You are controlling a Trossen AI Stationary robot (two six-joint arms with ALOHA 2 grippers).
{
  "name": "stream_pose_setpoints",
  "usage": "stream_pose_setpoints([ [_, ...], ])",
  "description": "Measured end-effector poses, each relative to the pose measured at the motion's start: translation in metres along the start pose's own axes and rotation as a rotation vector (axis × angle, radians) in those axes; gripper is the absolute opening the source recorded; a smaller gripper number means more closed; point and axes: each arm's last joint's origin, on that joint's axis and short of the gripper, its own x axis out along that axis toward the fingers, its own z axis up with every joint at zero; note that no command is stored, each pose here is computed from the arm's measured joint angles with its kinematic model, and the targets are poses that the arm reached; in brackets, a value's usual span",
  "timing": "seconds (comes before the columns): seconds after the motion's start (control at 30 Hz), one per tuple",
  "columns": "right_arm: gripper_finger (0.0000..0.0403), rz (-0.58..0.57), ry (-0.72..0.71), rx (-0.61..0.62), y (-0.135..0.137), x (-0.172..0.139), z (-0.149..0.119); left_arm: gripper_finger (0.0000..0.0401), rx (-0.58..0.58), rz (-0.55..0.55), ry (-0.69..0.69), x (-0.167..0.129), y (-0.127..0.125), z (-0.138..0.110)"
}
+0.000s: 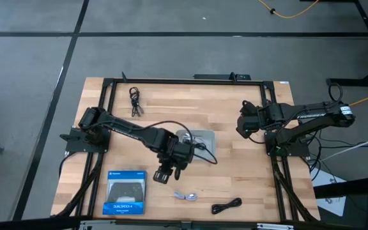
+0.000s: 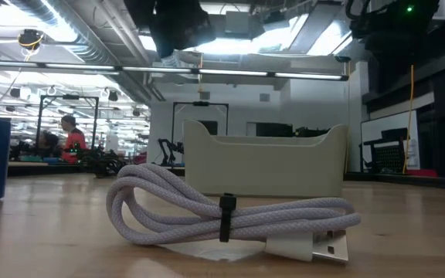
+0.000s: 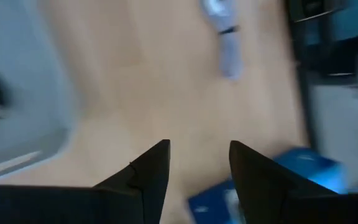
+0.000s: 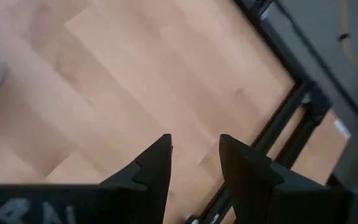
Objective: Pick and place USB-C Cables
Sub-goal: Put the purple charger cable into the gray bin
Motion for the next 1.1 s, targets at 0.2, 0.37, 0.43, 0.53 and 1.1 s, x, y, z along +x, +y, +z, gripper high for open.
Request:
stream_pose_setpoints([
  [0.2, 0.0139, 0.081, 0.085, 0.016, 0.002, 0.0, -0.002, 0.016, -0.013, 0.171, -0.028, 0.003, -0.01, 0.002],
  [0.37, 0.0139, 0.15, 0.16, 0.078, 0.005, -0.001, -0.005, 0.016, 0.013, 0.16, -0.132, 0.005, -0.023, 0.011],
  [0.43, 0.0139, 0.172, 0.178, 0.083, 0.008, -0.003, -0.007, 0.016, 0.073, 0.158, -0.152, 0.005, -0.029, 0.013],
  [0.53, 0.0139, 0.228, 0.234, 0.117, 0.013, -0.007, -0.012, 0.016, 0.159, 0.158, -0.152, 0.007, -0.036, 0.013],
  [1.1, 0.0139, 0.694, 0.268, 0.143, 0.102, -0.061, -0.076, 0.016, 0.181, 0.134, -0.17, 0.012, -0.065, 0.011],
])
